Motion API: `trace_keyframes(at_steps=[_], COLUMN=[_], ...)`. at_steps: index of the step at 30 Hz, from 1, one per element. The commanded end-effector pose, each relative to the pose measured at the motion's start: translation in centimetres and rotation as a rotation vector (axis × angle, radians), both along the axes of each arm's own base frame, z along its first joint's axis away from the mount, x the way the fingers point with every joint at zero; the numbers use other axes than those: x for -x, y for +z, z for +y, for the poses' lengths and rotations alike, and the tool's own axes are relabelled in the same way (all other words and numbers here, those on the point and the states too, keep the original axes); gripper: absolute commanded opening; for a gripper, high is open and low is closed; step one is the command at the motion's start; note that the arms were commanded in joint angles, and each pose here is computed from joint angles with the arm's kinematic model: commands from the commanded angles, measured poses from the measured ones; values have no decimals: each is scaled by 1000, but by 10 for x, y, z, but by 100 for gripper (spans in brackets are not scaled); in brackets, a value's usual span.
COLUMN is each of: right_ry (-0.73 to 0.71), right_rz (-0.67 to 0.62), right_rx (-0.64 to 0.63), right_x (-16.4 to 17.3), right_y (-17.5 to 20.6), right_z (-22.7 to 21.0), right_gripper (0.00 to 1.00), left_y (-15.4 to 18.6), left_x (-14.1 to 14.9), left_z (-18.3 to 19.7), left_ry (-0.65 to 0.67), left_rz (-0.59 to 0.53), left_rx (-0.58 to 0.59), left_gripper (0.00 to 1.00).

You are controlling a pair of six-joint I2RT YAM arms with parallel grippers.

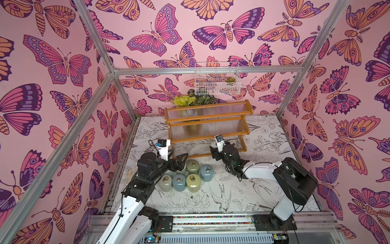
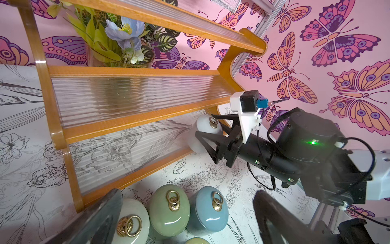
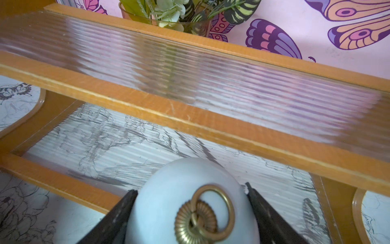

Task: Remove the tea canisters from the shelf
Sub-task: Place the tea canister at the center of the board.

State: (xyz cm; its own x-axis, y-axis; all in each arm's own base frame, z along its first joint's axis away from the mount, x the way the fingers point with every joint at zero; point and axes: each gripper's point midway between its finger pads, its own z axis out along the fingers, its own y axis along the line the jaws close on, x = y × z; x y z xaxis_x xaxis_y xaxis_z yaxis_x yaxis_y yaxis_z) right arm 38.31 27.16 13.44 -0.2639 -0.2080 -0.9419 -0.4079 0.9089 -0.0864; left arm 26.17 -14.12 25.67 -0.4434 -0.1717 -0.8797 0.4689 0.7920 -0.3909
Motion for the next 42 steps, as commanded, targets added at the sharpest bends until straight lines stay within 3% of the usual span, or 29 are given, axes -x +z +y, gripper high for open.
trace_keyframes(at_steps=[1, 18, 35, 42], right_ry=[23, 149, 143, 144], right_rz=[-42, 92, 172, 174], right_rx=[-90, -139, -105, -92], right_x=[6, 57, 57, 57], right_y=[30, -6, -39, -40], right_z=[3, 18, 24, 24], right_gripper=[75, 76, 81, 89], left_y=[2, 0, 0, 1], left_x=[-1, -9, -9, -9], left_z=[2, 2, 2, 3], left_ry=[10, 25, 27, 27], left_rz=[-7, 3, -1, -4], left_rx=[-7, -7, -4, -7], left_gripper=[100, 100, 100, 100])
